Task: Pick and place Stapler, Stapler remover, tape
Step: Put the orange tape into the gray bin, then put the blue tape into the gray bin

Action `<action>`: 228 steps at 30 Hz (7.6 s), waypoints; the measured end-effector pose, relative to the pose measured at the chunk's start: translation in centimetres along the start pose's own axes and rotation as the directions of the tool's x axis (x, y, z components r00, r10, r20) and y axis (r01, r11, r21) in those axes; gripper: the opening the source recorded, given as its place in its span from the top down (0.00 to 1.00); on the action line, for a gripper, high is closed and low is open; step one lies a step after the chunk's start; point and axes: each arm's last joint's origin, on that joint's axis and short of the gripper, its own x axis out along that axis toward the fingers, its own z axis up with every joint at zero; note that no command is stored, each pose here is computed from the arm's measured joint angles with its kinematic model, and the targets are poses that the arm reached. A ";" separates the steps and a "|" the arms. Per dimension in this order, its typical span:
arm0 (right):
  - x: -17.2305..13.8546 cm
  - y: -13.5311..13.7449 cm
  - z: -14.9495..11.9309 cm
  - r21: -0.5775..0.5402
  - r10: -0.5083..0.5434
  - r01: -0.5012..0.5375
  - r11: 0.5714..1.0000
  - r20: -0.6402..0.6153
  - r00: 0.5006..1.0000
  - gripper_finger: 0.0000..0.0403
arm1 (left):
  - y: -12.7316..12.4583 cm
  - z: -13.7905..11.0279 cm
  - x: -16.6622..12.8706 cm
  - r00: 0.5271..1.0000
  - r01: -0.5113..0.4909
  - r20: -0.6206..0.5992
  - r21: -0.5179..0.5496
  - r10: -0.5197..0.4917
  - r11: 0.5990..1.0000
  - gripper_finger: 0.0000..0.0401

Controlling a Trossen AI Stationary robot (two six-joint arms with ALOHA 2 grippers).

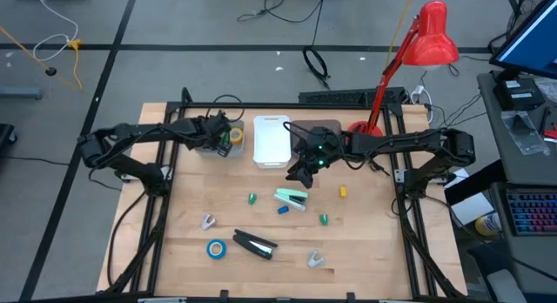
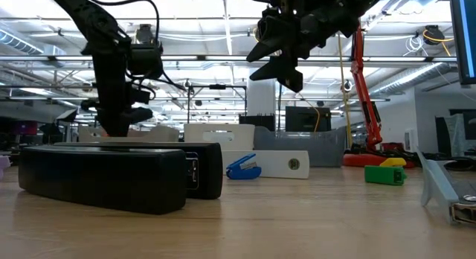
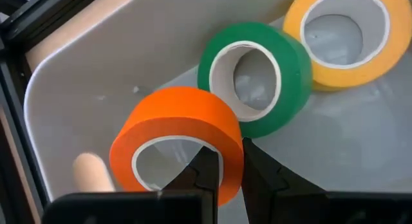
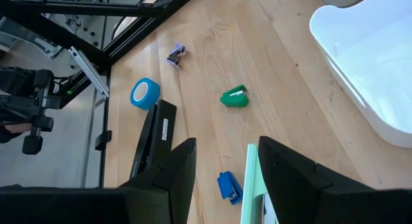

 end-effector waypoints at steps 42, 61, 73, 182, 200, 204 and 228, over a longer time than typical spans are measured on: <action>0.0 0.0 0.0 -0.001 0.001 -0.001 1.000 -0.001 1.000 0.60 | 1.8 1.7 -0.5 0.999 0.013 -0.045 -0.024 -0.014 1.000 0.78; 0.0 0.0 0.0 -0.004 0.001 -0.001 1.000 0.000 1.000 0.60 | 1.9 1.7 -0.5 0.999 0.010 -0.045 0.002 -0.010 1.000 0.48; 0.0 0.0 0.0 -0.004 0.001 -0.001 1.000 0.000 1.000 0.60 | 1.5 2.9 -2.3 0.982 0.152 -0.098 -0.121 -0.164 0.981 0.41; -13.8 -4.1 -15.1 -0.046 -0.046 0.070 0.996 0.401 0.915 0.60 | -17.5 -21.5 -10.8 0.824 0.560 -0.477 0.767 -0.308 0.312 0.50; -13.8 -4.1 -15.1 -0.045 -0.047 0.070 0.997 0.402 0.915 0.60 | -17.2 -20.1 -11.1 0.708 0.706 -0.634 0.637 -0.310 0.311 0.91; -13.8 -4.1 -15.1 -0.044 -0.047 0.070 0.997 0.402 0.915 0.60 | -17.0 -19.4 -11.2 0.701 0.712 -0.640 0.603 -0.315 0.358 0.89; -13.8 -4.1 -15.1 -0.044 -0.047 0.070 0.997 0.402 0.915 0.60 | -4.1 -4.9 -15.4 0.874 0.435 0.143 0.196 -0.464 0.879 0.90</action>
